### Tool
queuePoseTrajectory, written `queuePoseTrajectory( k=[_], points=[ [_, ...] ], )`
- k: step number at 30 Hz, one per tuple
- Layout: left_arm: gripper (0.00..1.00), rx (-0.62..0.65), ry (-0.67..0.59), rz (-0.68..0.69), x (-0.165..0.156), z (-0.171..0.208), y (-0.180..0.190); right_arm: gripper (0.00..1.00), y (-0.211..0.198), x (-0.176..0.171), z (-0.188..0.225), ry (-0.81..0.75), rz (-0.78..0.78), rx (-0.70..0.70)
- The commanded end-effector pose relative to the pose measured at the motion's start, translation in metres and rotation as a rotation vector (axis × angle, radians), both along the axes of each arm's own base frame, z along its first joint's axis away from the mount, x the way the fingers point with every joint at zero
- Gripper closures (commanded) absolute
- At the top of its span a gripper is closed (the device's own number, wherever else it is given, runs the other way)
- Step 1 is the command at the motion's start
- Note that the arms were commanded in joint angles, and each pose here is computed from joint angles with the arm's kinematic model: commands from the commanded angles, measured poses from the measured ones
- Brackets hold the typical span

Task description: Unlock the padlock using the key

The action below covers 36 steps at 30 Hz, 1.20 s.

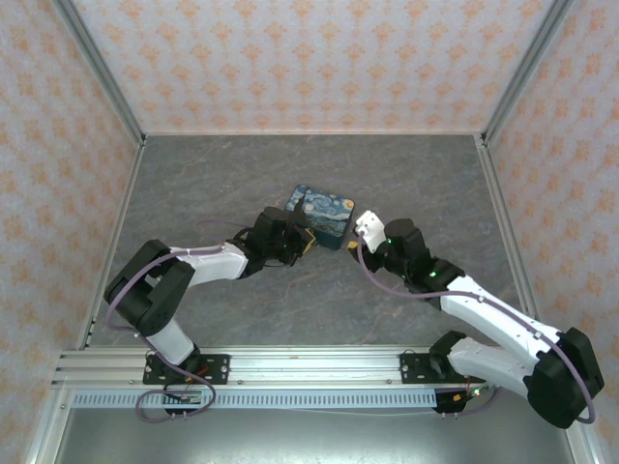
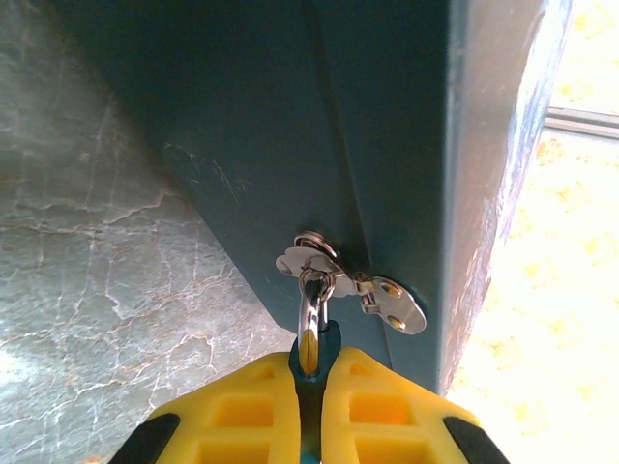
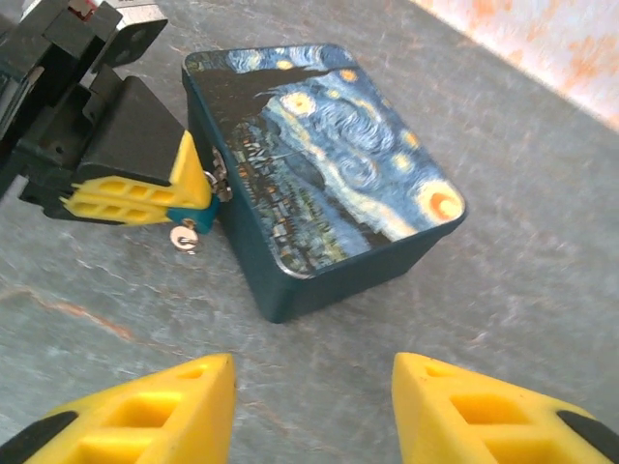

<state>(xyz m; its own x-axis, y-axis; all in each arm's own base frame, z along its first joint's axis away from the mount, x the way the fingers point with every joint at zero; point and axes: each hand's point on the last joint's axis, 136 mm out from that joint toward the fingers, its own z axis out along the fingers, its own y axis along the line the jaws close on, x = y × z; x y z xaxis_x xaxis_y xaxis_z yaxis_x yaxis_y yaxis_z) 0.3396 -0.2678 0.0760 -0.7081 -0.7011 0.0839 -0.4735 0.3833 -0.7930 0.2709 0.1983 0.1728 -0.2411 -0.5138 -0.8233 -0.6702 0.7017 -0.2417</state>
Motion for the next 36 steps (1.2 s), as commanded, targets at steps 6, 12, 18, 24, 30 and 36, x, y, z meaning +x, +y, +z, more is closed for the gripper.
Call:
queuePoseTrajectory(
  k=[6,12,18,24,30,36],
  points=[
    [1.00,-0.024,0.015,0.027,0.002,0.027,-0.002,0.38,0.011,-0.011,-0.002,-0.283,0.166,-0.298],
    [1.00,-0.036,0.025,0.027,0.000,0.036,-0.005,0.29,0.029,-0.025,-0.023,-0.339,0.276,-0.336],
    [1.00,-0.072,0.052,0.027,-0.006,0.045,-0.013,0.27,0.043,-0.027,-0.039,-0.305,0.293,-0.265],
    [1.00,-0.096,0.069,0.019,-0.011,0.056,-0.022,0.28,0.057,-0.022,-0.041,-0.284,0.288,-0.195],
    [1.00,-0.101,0.074,0.020,-0.015,0.061,-0.023,0.35,0.067,-0.014,-0.046,-0.276,0.282,-0.178],
    [1.00,-0.095,0.078,0.023,-0.018,0.061,-0.021,0.47,0.073,-0.009,-0.047,-0.265,0.277,-0.172]
  ],
)
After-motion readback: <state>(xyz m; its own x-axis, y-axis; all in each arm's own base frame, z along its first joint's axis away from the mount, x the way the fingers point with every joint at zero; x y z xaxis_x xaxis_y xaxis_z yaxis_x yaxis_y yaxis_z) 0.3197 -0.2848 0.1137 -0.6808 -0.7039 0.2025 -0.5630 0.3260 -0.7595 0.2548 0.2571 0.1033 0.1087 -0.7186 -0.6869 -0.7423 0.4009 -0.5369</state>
